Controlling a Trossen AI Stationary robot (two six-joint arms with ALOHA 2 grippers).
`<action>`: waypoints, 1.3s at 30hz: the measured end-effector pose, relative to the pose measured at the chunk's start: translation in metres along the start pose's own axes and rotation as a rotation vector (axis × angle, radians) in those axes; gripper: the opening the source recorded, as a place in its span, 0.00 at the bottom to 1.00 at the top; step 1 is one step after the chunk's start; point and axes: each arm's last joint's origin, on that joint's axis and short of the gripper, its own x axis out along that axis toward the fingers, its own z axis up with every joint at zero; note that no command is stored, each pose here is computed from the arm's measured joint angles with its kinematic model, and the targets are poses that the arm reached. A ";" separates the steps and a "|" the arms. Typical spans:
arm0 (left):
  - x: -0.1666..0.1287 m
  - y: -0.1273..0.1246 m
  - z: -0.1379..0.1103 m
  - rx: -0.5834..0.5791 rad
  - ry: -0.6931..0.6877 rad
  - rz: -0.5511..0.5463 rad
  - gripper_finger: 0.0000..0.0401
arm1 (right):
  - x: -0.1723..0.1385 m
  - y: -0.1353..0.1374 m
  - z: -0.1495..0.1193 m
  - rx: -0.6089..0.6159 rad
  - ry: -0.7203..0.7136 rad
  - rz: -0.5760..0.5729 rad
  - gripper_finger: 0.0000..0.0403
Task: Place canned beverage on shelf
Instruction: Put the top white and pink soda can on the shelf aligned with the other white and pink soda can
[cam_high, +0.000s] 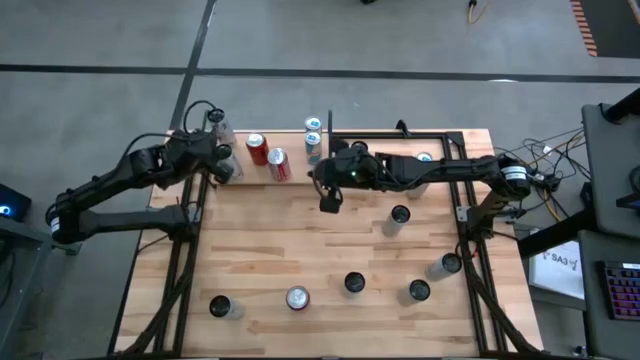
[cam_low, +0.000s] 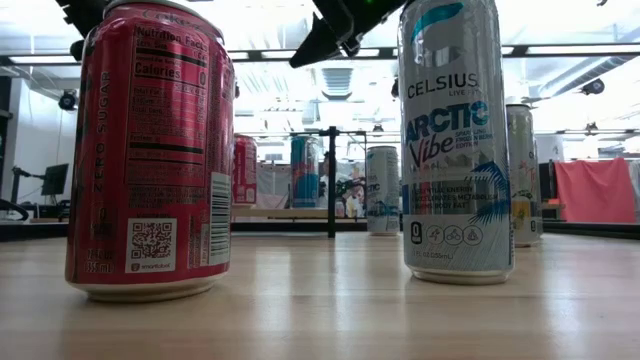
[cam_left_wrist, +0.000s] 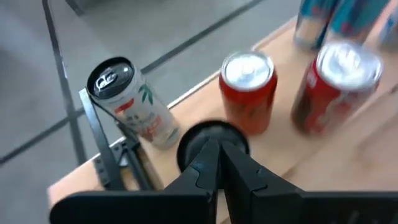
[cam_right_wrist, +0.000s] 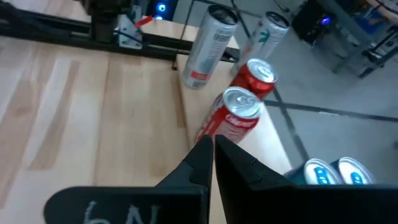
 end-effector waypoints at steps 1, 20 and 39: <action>0.000 0.000 -0.002 0.027 0.021 0.002 0.00 | 0.000 -0.002 0.000 0.003 -0.003 -0.005 0.02; 0.014 -0.009 -0.008 -0.172 0.122 -0.025 0.00 | 0.002 -0.009 -0.005 0.046 0.030 -0.017 0.02; 0.014 -0.010 -0.005 -0.020 0.097 -0.056 0.00 | 0.002 -0.008 -0.008 0.074 0.057 -0.011 0.02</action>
